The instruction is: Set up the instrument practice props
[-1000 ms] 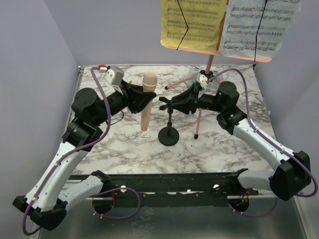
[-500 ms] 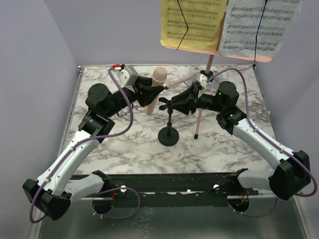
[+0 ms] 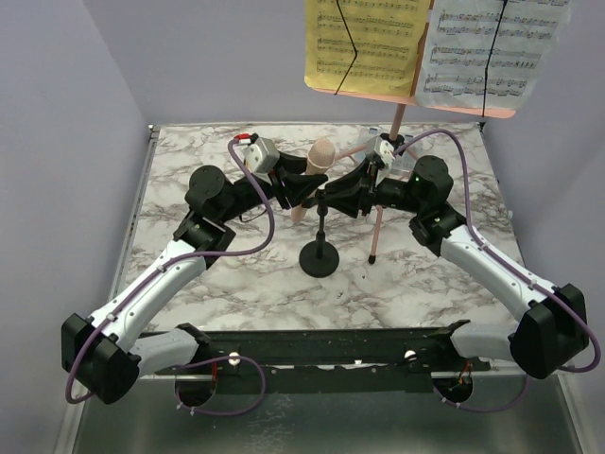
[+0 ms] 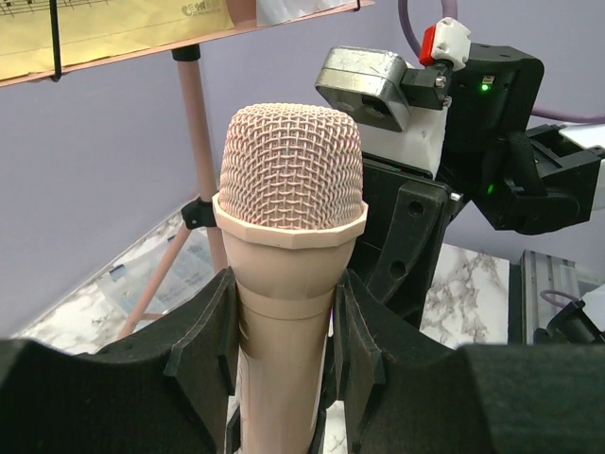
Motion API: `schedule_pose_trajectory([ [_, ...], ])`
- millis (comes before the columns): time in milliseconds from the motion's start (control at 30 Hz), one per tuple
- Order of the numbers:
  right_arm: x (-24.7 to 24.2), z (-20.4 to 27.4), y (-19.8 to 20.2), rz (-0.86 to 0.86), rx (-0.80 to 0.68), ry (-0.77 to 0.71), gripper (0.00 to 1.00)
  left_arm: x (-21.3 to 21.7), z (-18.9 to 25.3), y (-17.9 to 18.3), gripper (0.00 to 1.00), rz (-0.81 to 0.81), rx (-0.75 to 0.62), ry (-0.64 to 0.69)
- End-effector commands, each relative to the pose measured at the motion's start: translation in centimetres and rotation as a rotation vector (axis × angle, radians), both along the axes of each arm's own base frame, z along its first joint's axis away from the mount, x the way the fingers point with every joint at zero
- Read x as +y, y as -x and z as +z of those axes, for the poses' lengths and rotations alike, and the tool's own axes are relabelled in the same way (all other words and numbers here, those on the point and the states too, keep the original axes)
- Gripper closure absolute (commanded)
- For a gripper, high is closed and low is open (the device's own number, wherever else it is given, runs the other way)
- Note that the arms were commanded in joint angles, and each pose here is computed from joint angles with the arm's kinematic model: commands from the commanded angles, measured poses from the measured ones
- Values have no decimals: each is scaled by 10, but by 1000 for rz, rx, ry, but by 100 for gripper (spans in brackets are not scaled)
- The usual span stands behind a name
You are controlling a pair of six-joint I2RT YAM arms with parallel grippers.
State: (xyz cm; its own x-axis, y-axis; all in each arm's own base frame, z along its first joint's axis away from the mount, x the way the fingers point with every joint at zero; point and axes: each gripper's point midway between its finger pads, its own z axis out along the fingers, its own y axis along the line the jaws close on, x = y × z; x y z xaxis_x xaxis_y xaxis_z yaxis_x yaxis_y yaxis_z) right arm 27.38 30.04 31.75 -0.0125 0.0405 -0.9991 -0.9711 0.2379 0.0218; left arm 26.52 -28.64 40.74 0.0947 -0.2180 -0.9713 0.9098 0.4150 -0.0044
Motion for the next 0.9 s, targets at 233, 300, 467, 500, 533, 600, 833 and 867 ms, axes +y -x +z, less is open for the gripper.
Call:
schedule_pose_trajectory([
  [233, 4, -16, 8, 44, 82, 2, 100, -15, -1, 8, 100, -48, -79, 59],
  [300, 3, -14, 9, 43, 89, -1, 100, -15, -3, 8, 100, -46, -75, 59],
  [467, 1, -12, 12, 43, 119, 20, 42, -11, -7, 9, 100, -28, -62, 66],
  [500, 0, -13, 13, 34, 124, 22, 31, -10, -6, 9, 100, -20, -59, 70],
  [533, -3, -11, 14, 16, 124, 20, 19, -8, -6, 9, 100, -14, -59, 72],
  [600, -10, -9, 16, -30, 135, 10, 2, -7, -7, 7, 100, 0, -59, 74],
  [833, -39, -11, 31, -179, 210, 29, 0, -4, -7, 9, 100, 8, -56, 80],
  [867, -43, -14, 32, -201, 224, 32, 0, -3, -7, 9, 100, 14, -55, 83],
])
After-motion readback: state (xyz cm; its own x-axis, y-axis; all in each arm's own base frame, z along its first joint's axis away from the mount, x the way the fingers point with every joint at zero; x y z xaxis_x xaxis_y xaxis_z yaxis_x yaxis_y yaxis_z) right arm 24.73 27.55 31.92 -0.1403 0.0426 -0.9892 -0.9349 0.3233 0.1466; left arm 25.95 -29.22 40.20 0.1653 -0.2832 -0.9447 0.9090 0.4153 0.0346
